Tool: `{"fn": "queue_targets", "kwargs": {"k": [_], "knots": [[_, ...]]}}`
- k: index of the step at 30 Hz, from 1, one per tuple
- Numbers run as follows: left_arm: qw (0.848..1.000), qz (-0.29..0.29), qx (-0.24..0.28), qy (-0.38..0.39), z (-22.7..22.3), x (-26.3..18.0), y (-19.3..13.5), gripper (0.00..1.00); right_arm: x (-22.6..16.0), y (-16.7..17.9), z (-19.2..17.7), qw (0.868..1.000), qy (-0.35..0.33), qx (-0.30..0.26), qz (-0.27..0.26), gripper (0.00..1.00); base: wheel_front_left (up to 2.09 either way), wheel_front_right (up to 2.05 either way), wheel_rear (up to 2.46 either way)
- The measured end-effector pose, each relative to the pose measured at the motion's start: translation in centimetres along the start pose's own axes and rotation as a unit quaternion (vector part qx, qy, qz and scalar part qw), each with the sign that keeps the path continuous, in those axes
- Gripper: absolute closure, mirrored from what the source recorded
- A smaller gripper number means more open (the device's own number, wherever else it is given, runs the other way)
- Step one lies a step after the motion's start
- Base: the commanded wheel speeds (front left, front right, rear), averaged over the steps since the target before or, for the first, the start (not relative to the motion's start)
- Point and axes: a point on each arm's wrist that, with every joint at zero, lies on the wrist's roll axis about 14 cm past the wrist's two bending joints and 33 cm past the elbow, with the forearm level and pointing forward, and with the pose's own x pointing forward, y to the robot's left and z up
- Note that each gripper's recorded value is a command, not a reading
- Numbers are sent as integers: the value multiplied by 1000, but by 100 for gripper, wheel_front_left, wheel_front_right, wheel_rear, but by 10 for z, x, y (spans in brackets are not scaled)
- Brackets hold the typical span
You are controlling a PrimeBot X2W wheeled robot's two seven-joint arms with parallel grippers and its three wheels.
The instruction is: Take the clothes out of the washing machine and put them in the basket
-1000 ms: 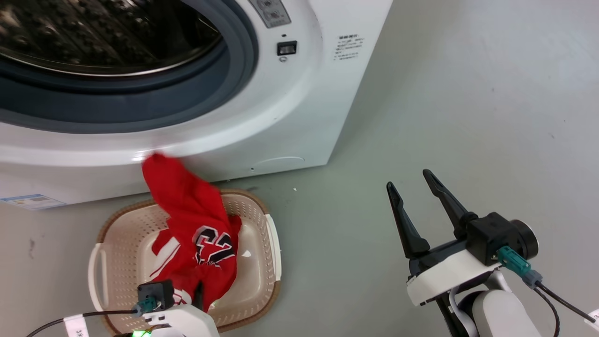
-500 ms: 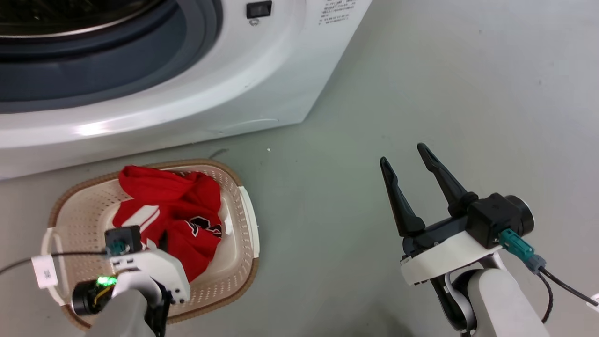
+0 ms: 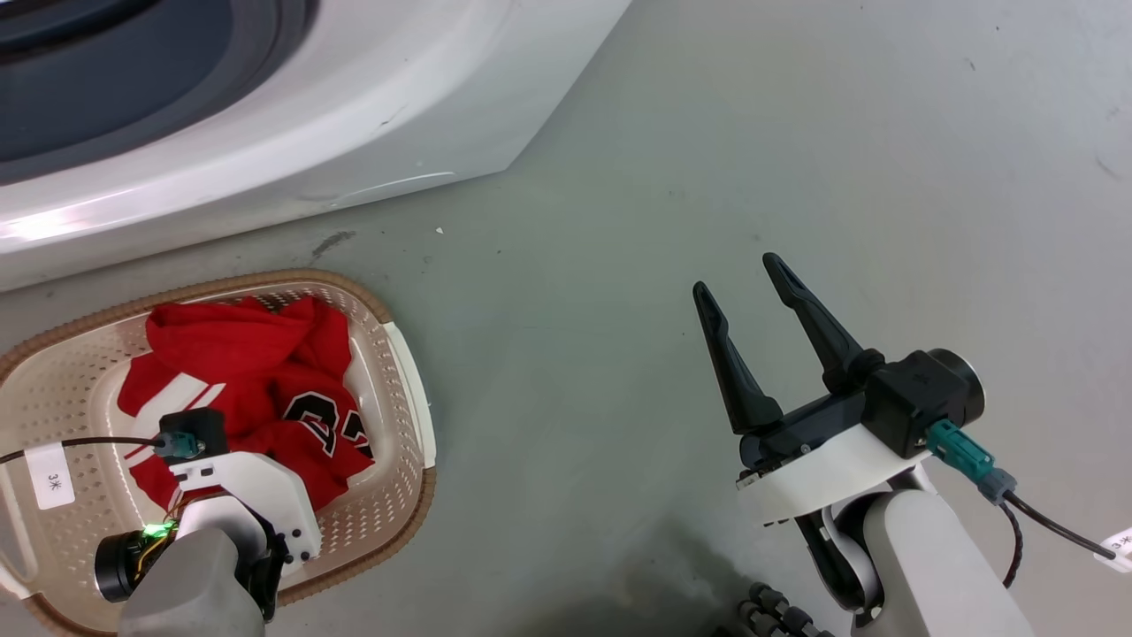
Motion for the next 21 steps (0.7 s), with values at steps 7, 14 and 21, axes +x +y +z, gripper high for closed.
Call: {"fn": "queue_targets", "kwargs": {"k": [7,14,21], "knots": [[998,5,-4,55,-23,1,0,7,1,-3,-6,1000,7,0,-3,0,0,0,0],[999,0,-8,54,-23,-16,-5,0,-1,2,7,1000,-11,-6,5,0,0,0,0],[1000,-11,-8,9,-10,-49,-14,0,-13,9,36,999,-47,-11,11,0,0,0,0]]}}
